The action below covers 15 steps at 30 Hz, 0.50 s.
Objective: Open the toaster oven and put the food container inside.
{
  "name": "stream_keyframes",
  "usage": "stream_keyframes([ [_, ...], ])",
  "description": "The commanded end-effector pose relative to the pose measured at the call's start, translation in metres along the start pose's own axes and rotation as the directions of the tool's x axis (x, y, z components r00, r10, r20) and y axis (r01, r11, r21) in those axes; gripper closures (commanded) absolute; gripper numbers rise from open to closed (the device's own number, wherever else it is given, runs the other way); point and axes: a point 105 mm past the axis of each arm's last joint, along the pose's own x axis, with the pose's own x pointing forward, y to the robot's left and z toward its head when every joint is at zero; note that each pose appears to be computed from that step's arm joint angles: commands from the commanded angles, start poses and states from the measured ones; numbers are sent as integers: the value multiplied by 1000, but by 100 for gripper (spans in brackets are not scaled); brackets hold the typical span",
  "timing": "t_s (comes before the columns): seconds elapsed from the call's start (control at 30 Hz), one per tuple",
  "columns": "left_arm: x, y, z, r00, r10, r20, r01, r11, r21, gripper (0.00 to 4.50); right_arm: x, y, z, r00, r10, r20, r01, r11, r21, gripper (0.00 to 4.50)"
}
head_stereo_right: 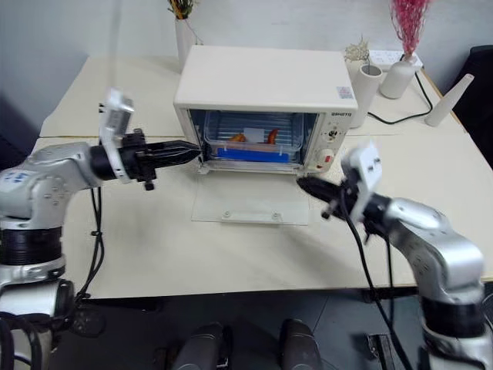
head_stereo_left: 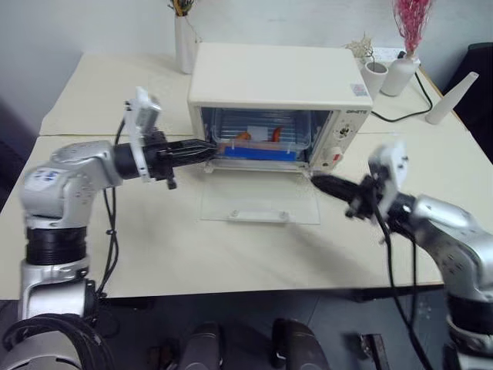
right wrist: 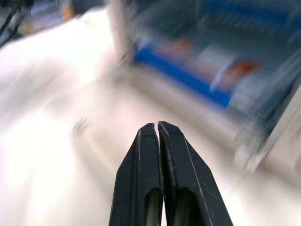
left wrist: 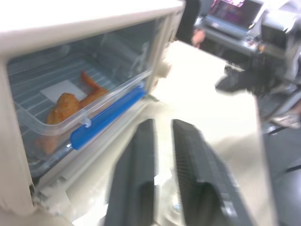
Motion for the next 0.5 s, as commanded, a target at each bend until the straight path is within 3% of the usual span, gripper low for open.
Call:
stream_keyframes([
  [0.03,-21,-30,23,992,-123,-9,123,992,34,272,-22,28,-7,997,67,-48,-66,998,13,440],
  [0.2,-37,-46,25,979,-172,-109,180,981,68,122,-21,11,-55,979,-163,-126,173,982,70,440],
  [0.33,-37,-48,26,975,-177,-135,191,977,99,2,-10,2,-78,957,-261,-128,276,955,111,440],
  [0.5,-33,-50,31,974,-181,-137,200,969,142,2,9,-9,-92,941,-319,-111,332,935,122,440],
])
